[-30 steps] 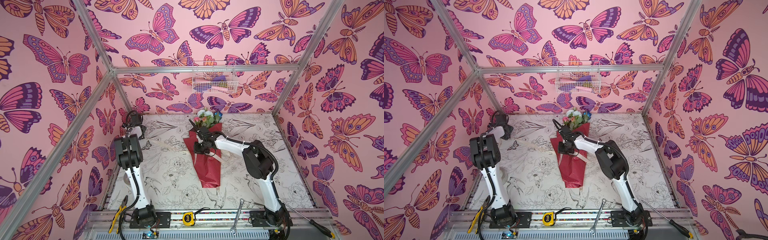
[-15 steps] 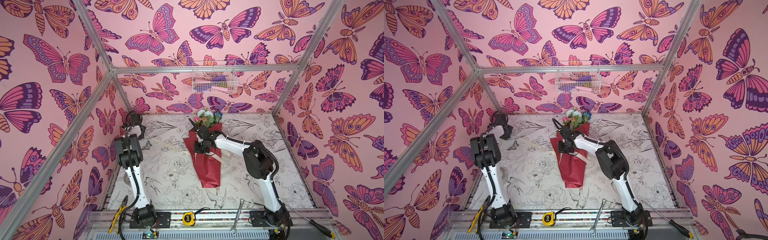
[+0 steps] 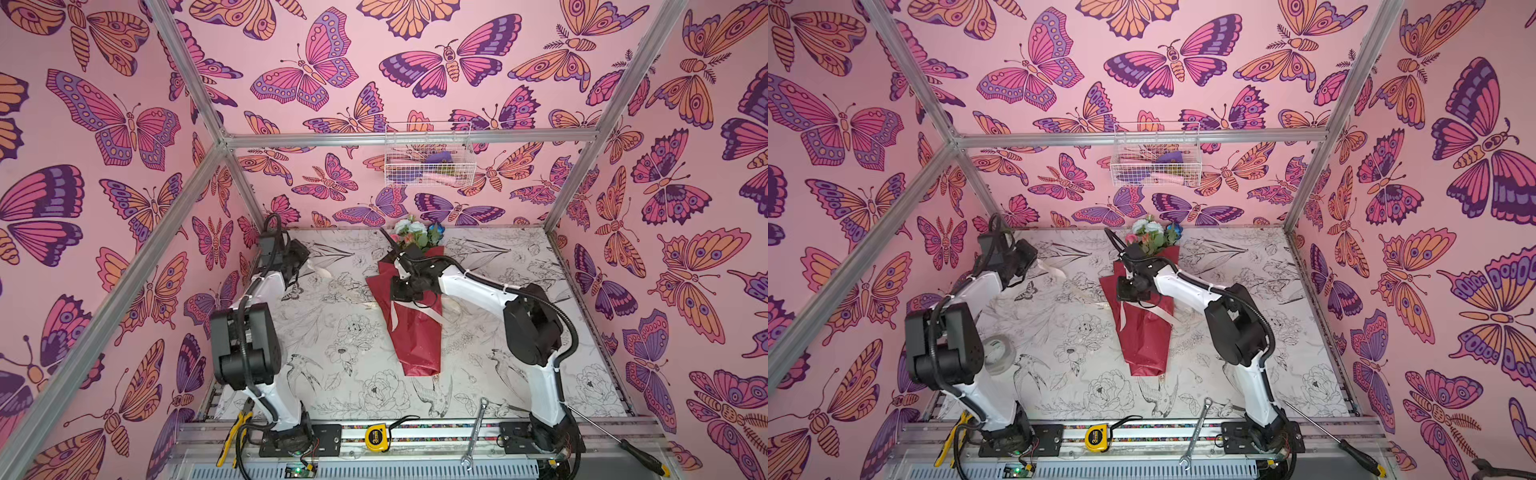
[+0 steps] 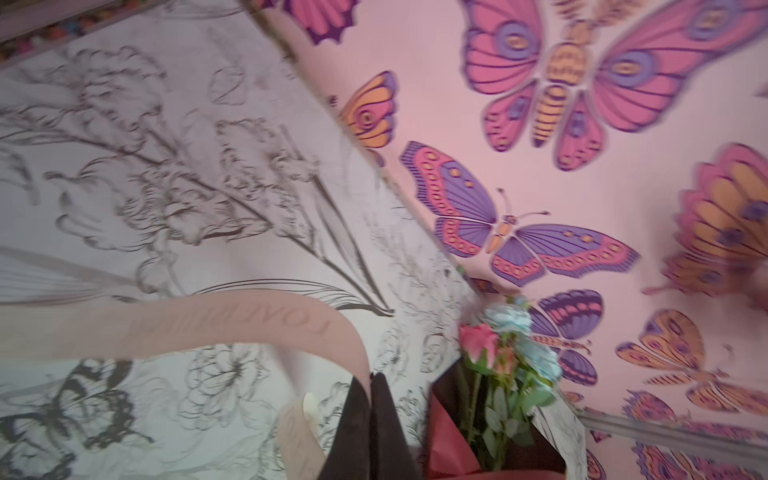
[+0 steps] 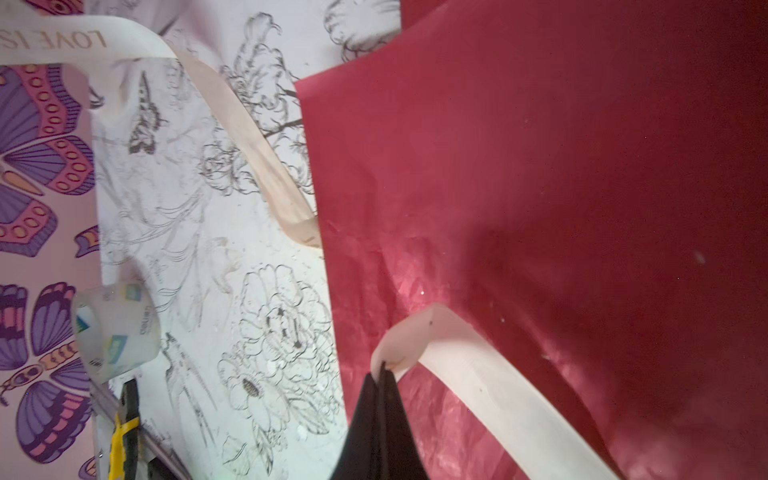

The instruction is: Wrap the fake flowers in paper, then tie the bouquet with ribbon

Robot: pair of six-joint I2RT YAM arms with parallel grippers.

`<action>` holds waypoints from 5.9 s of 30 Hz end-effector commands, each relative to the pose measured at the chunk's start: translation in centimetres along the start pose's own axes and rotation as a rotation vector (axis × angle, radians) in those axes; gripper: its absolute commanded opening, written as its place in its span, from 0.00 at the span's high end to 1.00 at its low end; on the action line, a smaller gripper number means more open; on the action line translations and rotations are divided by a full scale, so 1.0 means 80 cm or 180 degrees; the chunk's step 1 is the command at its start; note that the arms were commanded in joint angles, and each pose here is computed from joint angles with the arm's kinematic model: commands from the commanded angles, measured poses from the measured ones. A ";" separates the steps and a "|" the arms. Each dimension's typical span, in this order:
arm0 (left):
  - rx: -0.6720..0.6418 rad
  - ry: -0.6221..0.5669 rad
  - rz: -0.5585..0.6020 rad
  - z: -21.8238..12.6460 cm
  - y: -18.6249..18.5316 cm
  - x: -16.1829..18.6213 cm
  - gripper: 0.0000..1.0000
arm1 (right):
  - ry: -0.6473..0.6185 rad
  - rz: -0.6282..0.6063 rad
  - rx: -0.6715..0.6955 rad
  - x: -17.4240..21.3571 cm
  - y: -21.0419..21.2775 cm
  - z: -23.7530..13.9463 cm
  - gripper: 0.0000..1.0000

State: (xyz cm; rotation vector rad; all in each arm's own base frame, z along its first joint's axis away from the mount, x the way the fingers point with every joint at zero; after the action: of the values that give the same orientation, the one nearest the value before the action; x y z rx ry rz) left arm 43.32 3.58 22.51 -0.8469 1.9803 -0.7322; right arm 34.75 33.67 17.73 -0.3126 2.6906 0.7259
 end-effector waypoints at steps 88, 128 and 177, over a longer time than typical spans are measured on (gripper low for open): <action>0.2453 0.0694 0.2361 -0.131 -0.217 0.237 1.00 | -0.1315 -0.0032 0.0913 -0.039 -0.055 -0.212 0.50; 0.1610 0.1053 0.0815 0.007 -0.156 0.160 1.00 | -0.0961 -0.2235 0.1083 0.144 0.141 0.086 0.38; 0.1705 0.1254 0.0573 0.061 -0.119 0.169 1.00 | -0.0702 -0.1988 -0.0378 0.099 0.199 0.015 1.00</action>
State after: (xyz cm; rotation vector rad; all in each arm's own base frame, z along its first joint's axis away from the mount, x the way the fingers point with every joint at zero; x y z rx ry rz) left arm 45.11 -12.99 21.41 -0.2423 2.0149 -1.2829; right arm 23.71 46.44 16.62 -0.9804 2.2636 0.5569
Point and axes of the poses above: each gripper's point midway between its finger pads, its own z axis out along the fingers, its own y axis along the line the jaws close on, x = y × z, the point moved 8 cm from there along -z, back along the fingers, and after that the axes turned 6 degrees about -z, right-handed, at the moved point
